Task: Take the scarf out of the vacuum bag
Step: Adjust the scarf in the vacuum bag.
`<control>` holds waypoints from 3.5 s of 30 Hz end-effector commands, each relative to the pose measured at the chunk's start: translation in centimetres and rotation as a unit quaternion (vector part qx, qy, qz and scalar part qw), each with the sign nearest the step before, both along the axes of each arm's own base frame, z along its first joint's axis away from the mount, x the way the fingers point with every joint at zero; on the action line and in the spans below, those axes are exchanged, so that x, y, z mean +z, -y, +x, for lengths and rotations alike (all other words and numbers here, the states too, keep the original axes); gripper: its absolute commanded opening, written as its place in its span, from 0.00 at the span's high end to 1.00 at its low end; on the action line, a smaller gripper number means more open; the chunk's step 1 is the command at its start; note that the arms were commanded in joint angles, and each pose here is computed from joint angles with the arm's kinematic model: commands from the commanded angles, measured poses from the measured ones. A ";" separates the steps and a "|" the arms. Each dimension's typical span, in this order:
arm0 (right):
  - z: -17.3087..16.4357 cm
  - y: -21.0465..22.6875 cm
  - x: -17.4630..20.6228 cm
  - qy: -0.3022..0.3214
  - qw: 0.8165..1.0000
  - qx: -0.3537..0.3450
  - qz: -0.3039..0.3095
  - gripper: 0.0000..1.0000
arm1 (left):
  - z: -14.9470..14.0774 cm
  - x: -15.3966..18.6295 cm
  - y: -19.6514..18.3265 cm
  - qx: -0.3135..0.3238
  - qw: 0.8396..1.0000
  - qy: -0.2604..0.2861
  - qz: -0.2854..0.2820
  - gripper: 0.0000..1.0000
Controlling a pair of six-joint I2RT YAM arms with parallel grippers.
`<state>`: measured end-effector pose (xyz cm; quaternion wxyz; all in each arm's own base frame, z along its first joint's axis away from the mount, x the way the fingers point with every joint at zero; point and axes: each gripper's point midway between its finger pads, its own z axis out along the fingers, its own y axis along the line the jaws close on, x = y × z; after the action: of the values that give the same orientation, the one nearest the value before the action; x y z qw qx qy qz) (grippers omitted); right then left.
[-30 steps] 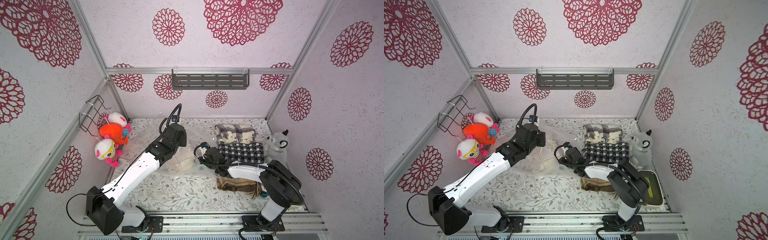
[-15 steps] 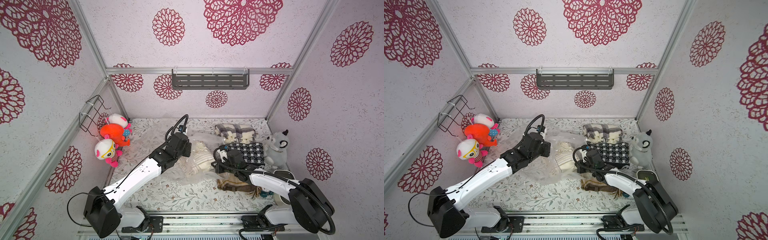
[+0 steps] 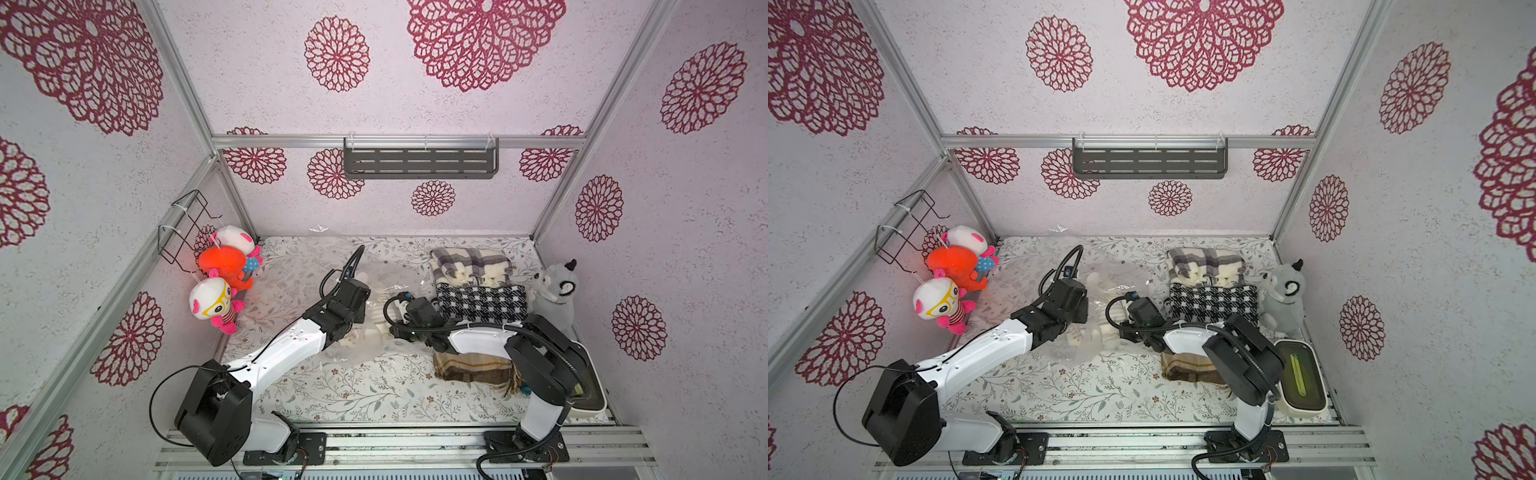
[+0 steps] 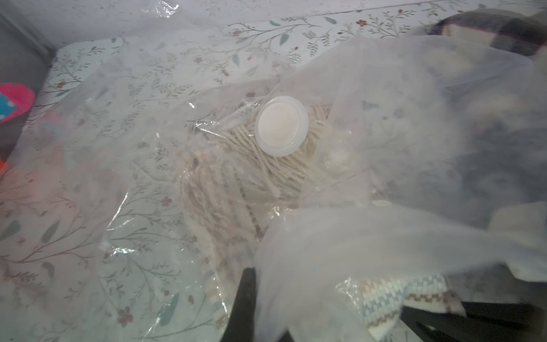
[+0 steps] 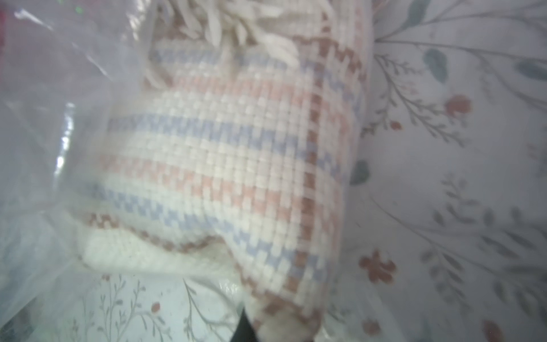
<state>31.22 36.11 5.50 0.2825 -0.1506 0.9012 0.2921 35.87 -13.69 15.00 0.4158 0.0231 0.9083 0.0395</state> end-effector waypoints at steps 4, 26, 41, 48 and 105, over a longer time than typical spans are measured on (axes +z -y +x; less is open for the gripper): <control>2.9 -4.6 -1.2 -0.012 0.999 -0.017 0.029 1.00 | 1.9 -1.0 -4.9 0.075 0.997 0.012 0.020 1.00; -0.3 -1.6 7.0 0.053 0.998 0.028 0.019 1.00 | 1.9 -1.5 -9.6 0.159 0.986 -0.019 0.041 1.00; 5.0 -0.8 9.1 0.056 0.998 0.011 0.021 1.00 | -1.1 0.1 -4.3 0.074 0.996 0.037 0.040 1.00; 3.4 0.1 5.9 0.038 0.999 0.003 0.018 1.00 | 0.6 -0.2 -6.3 0.128 0.983 0.008 0.128 1.00; 5.5 7.4 8.3 0.019 0.975 -0.169 0.144 0.21 | 2.5 -5.5 -2.0 0.071 0.985 -0.062 0.145 1.00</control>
<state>35.41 27.24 9.62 0.3202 0.0154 0.8915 0.3199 38.17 -10.58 9.69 0.3424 0.0124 0.9148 0.2139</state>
